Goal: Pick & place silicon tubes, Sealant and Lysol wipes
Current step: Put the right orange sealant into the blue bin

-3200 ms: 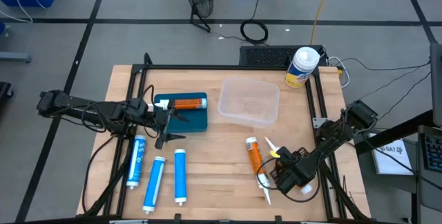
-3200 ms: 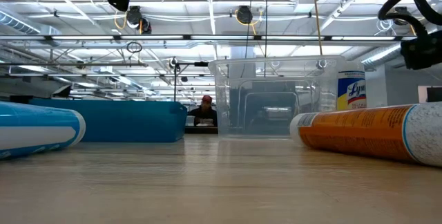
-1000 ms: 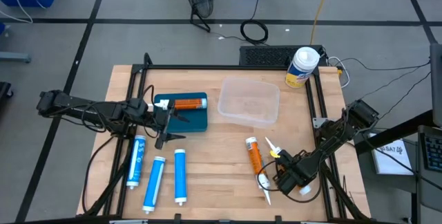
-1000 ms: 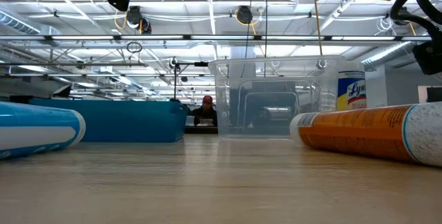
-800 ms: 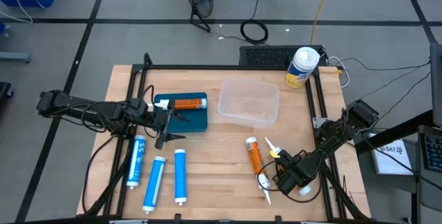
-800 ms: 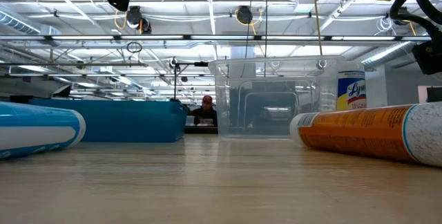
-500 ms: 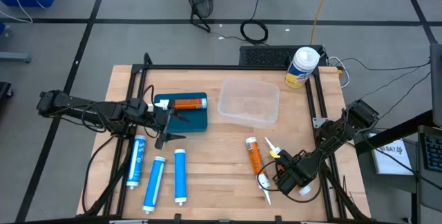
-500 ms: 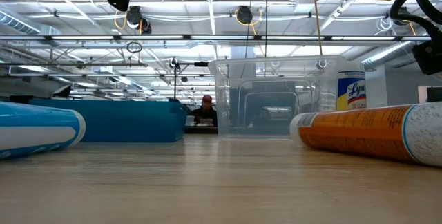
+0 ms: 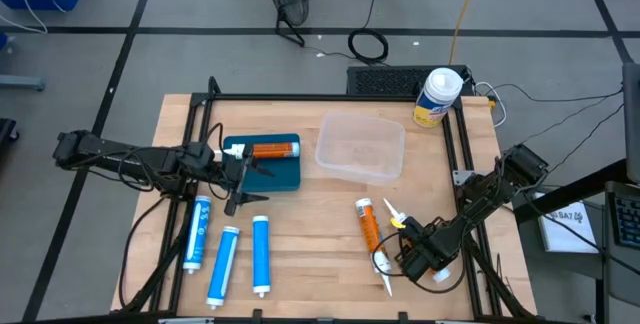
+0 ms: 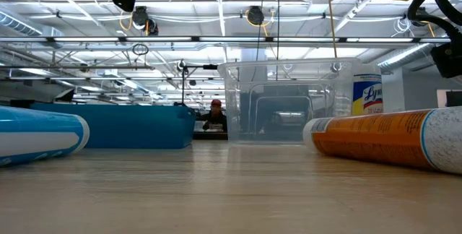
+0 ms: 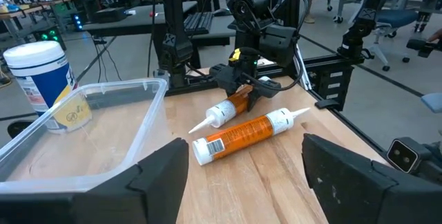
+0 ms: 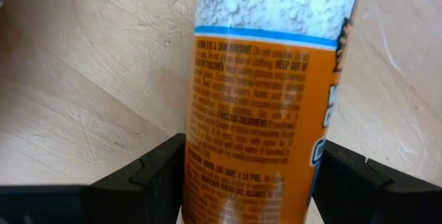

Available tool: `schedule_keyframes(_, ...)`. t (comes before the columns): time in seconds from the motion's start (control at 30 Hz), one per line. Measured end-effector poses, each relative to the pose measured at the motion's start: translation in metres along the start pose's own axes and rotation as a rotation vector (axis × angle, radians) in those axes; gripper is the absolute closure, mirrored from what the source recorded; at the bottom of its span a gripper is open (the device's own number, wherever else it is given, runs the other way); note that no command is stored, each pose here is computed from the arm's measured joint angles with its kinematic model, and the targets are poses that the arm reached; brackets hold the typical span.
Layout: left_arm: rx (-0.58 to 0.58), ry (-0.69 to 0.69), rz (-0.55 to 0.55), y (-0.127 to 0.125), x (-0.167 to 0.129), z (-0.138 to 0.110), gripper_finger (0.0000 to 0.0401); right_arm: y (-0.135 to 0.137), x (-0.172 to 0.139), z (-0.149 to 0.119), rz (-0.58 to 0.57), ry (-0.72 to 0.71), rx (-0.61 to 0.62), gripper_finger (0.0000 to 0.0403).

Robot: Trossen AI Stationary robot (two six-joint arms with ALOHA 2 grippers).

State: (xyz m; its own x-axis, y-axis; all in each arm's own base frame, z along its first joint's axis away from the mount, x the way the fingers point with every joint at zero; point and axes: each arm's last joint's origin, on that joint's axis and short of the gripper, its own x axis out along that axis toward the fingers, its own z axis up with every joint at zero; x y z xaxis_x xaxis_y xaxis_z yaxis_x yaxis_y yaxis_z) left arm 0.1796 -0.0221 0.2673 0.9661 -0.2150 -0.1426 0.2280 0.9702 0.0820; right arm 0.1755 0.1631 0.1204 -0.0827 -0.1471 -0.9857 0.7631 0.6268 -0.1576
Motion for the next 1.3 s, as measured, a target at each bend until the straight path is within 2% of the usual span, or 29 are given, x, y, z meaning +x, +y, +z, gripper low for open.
schedule_keyframes(0.33,0.000,0.000,0.000,0.0000,0.0000,-0.0001,0.0116,0.0000,0.0000,0.0000,0.000,0.000,-0.001,0.0149)
schedule_keyframes(0.6,0.000,0.000,0.000,0.0000,0.0000,0.0000,0.0127,-0.0001,0.0000,0.0000,-0.001,0.000,-0.003,0.0149)
schedule_keyframes(0.93,0.000,0.000,0.000,0.0000,0.0000,-0.0001,0.0114,-0.0001,0.0000,0.0000,-0.001,0.002,-0.003,0.0149)
schedule_keyframes(1.3,0.000,0.000,0.000,0.0000,0.0000,0.0000,0.0127,-0.0001,0.0000,0.0000,-0.001,0.002,-0.002,0.0149)
